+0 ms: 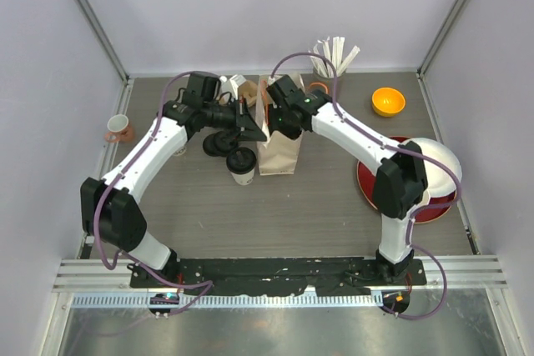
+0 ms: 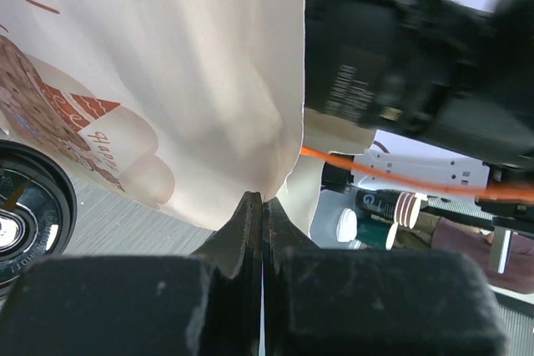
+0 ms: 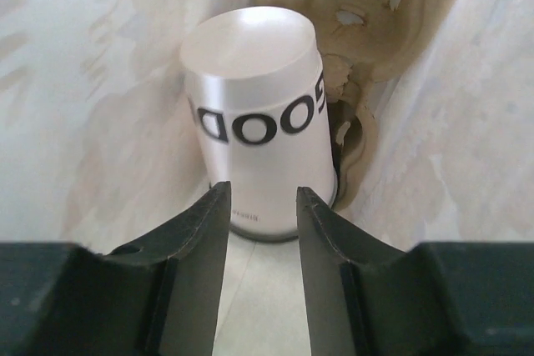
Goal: Pack the takeout coffee
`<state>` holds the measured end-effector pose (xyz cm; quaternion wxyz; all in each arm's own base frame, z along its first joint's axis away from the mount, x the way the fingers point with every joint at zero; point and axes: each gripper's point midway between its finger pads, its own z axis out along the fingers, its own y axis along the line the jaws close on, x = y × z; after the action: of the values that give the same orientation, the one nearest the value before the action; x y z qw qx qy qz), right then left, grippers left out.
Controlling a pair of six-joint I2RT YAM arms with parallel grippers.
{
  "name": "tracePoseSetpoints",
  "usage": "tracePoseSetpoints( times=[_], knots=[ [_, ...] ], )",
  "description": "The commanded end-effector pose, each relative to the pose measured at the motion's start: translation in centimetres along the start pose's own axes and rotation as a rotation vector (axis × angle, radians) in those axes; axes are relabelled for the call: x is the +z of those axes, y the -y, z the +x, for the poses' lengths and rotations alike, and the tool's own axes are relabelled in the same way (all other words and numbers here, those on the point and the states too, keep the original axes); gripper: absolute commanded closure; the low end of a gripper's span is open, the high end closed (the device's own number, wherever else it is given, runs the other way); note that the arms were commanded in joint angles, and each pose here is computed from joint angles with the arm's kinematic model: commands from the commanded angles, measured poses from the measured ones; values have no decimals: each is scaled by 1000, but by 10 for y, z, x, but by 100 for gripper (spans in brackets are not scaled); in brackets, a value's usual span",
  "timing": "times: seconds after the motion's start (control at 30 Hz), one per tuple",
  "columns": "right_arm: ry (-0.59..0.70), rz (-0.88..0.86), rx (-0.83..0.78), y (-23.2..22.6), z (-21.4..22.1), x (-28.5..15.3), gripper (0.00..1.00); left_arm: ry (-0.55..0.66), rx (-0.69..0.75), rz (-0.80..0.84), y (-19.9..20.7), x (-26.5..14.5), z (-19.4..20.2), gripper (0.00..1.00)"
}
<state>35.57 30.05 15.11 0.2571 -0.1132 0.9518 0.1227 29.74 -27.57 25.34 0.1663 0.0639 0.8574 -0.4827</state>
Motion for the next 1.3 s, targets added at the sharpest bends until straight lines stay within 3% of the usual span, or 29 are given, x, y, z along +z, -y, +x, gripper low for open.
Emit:
tracePoseSetpoints(
  times=[0.0,0.27,0.5,0.8,1.07,1.27],
  knots=[
    [202,-142,-54,-22,-40,-83,58,20,23,-44,-7,-4,-6,100],
    [386,-191,-102,-22,-62,-146,59,20,43,-42,-4,-8,-5,100],
    [489,-172,-110,-17,-81,-175,58,18,54,-41,-3,-10,-5,100],
    [410,-141,-85,-26,-91,-127,52,-1,48,12,7,-12,1,100],
    [223,71,-82,0,-81,-75,52,8,40,130,35,-18,-1,100],
    [113,33,-87,-10,-60,-33,33,-2,19,110,26,-14,1,100]
  ],
)
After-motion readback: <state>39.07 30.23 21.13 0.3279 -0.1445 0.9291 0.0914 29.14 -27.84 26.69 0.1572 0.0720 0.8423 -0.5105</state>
